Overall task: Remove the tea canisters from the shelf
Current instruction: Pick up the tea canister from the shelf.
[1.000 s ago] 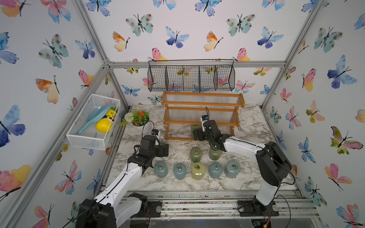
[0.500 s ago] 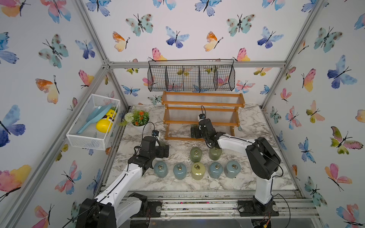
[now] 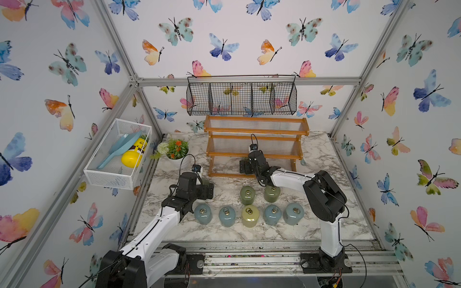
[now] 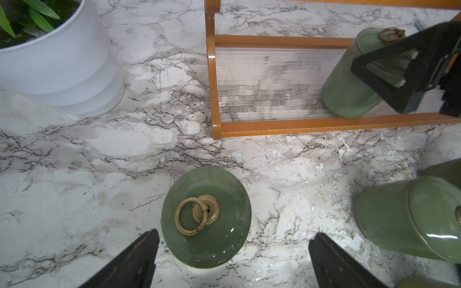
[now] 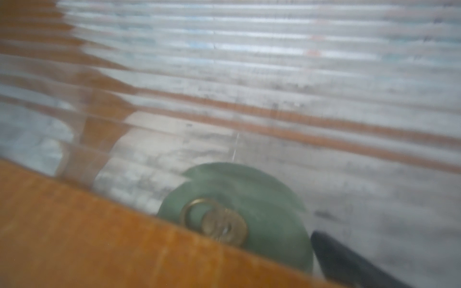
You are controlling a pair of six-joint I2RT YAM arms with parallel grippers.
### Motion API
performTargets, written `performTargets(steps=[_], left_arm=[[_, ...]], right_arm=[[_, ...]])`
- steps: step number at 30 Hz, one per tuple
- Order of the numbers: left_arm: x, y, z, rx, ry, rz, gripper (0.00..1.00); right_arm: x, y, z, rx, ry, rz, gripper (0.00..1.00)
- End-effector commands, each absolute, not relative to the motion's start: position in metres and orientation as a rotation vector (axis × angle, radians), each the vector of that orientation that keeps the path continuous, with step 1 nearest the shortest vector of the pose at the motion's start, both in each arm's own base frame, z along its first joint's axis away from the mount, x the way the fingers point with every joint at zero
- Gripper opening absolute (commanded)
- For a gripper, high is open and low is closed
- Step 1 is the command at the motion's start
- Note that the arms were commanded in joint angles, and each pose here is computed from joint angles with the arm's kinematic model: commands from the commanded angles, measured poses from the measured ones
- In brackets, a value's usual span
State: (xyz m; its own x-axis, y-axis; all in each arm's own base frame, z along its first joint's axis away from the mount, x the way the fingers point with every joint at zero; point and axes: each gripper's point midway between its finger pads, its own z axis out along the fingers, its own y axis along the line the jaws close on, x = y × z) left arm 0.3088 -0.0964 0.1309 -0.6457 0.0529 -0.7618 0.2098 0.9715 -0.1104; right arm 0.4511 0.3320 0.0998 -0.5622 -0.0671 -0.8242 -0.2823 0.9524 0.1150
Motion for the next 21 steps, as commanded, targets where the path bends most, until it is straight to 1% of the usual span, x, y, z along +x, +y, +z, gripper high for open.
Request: performTargets(steps=[1, 6, 14, 21], left_arm=[[0.308, -0.097, 0.131, 0.189, 2.253, -0.248, 0.99], [0.307, -0.096, 0.130, 0.187, 2.256, -0.247, 0.99], [0.307, -0.096, 0.129, 0.185, 2.260, -0.246, 0.99], [0.306, -0.095, 0.130, 0.183, 2.258, -0.244, 0.99]], right_arm=[[0.461, 0.336, 0.101, -0.213, 2.132, 0.275, 1.00], [0.464, 0.337, 0.100, -0.215, 2.120, 0.275, 0.99], [0.461, 0.340, 0.101, -0.252, 2.108, 0.294, 0.82], [0.451, 0.349, 0.107, -0.342, 2.109, 0.353, 0.79]])
